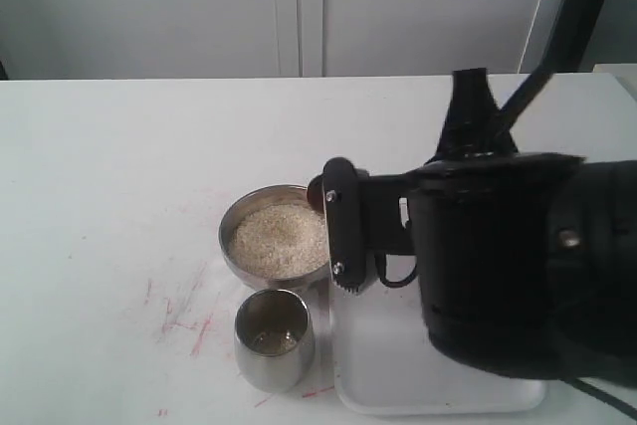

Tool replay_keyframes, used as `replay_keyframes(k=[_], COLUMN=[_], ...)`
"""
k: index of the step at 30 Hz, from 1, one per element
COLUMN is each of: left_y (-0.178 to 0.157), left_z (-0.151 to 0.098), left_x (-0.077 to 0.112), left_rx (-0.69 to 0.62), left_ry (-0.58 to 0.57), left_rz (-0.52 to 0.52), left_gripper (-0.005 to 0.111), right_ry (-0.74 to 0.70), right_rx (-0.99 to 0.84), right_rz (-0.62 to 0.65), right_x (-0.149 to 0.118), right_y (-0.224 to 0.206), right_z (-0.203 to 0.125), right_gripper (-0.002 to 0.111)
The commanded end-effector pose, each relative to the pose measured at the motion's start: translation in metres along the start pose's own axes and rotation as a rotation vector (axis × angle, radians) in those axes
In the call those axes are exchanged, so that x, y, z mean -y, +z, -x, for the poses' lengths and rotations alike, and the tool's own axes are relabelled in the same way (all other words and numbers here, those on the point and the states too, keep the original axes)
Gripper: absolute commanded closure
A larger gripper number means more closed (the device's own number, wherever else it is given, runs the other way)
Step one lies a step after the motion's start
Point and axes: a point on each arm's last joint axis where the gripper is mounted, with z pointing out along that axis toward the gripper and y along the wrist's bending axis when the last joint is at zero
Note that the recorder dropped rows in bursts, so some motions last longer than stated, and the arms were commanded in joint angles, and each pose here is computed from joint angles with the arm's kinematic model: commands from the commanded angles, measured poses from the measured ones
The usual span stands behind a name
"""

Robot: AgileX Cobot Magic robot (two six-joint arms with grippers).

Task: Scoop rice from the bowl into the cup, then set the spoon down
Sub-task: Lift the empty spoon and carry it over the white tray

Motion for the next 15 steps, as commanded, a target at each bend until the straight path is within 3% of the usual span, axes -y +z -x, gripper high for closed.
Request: replay_keyframes(k=[1,11,15], left_y=[0.001,0.001,0.001], left_z=[-0.007,-0.007,-0.007], left_x=[0.002,0.002,0.002], left_rx=[-0.049,-0.049,-0.049], left_ry=[-0.008,-0.008,-0.008], left_rz=[-0.021,-0.021,-0.021], left_gripper=[0.092,0.092,0.092], right_ry=[0.344,1.082,1.189], right_rx=[0.035,0.138,0.110], right_rz=[0.088,0.477,0.582], right_x=[0.007,0.003,-0.002], right_y=[-0.022,-0.072,-0.077], right_z=[-0.029,-0.084,-0.085], right_gripper=[0.108,0.108,0.108])
